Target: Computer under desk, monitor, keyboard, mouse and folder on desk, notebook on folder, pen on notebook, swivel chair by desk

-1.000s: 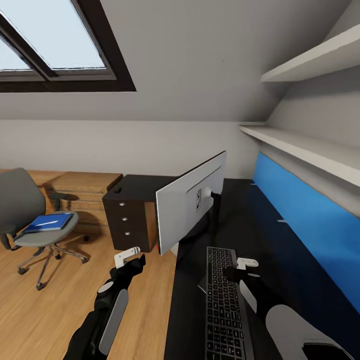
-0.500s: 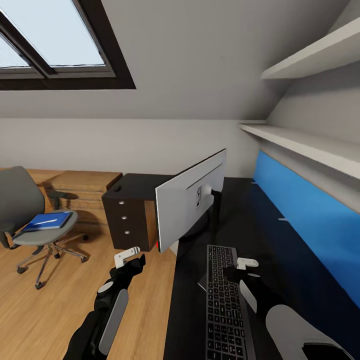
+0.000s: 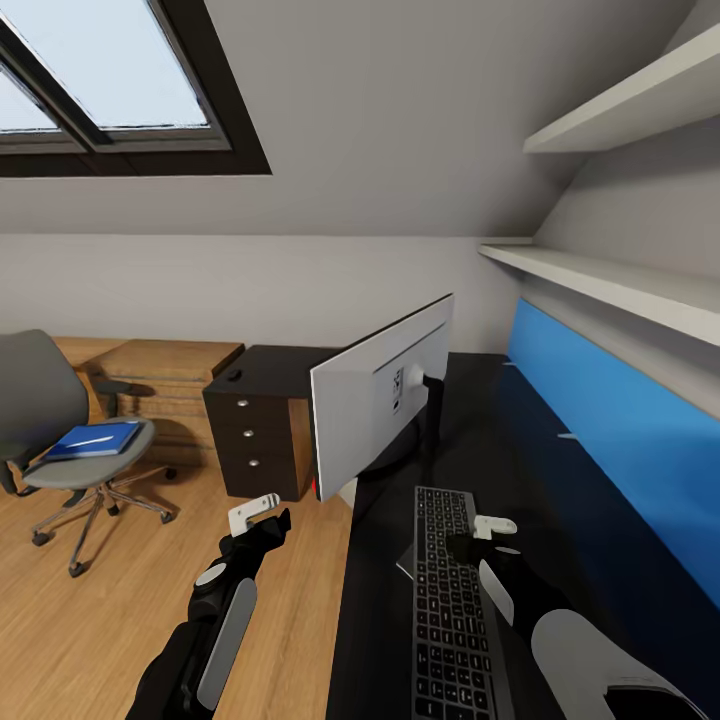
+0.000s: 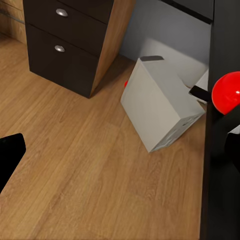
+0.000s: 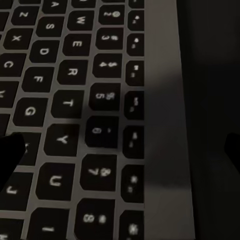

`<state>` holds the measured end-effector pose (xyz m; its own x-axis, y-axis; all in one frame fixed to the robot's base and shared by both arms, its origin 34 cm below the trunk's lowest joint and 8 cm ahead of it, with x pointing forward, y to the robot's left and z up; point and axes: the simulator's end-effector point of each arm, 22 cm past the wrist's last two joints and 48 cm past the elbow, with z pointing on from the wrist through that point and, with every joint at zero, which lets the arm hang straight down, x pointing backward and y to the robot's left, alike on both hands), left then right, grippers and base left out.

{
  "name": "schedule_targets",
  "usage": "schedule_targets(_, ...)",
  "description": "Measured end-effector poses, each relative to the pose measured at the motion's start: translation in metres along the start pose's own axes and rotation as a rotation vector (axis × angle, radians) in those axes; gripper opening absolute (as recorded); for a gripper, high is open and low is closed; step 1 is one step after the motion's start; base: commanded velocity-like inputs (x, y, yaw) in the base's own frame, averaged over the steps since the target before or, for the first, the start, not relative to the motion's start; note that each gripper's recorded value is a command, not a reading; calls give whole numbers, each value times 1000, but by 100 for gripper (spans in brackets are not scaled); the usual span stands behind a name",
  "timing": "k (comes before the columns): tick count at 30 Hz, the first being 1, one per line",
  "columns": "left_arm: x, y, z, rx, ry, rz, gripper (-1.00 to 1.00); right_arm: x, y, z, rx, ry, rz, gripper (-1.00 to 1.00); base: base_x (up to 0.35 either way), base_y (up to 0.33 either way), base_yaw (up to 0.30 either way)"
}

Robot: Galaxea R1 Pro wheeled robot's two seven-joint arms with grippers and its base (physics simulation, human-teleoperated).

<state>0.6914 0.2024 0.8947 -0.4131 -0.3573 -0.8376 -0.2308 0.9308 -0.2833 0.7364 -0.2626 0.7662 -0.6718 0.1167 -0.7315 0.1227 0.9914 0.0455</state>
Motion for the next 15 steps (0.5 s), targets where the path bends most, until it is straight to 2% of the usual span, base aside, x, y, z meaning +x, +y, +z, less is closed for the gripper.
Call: schedule_targets(15,17,6,11,0,-1,0,100,10,0,15,-2,-10,2,100,0,0,0)
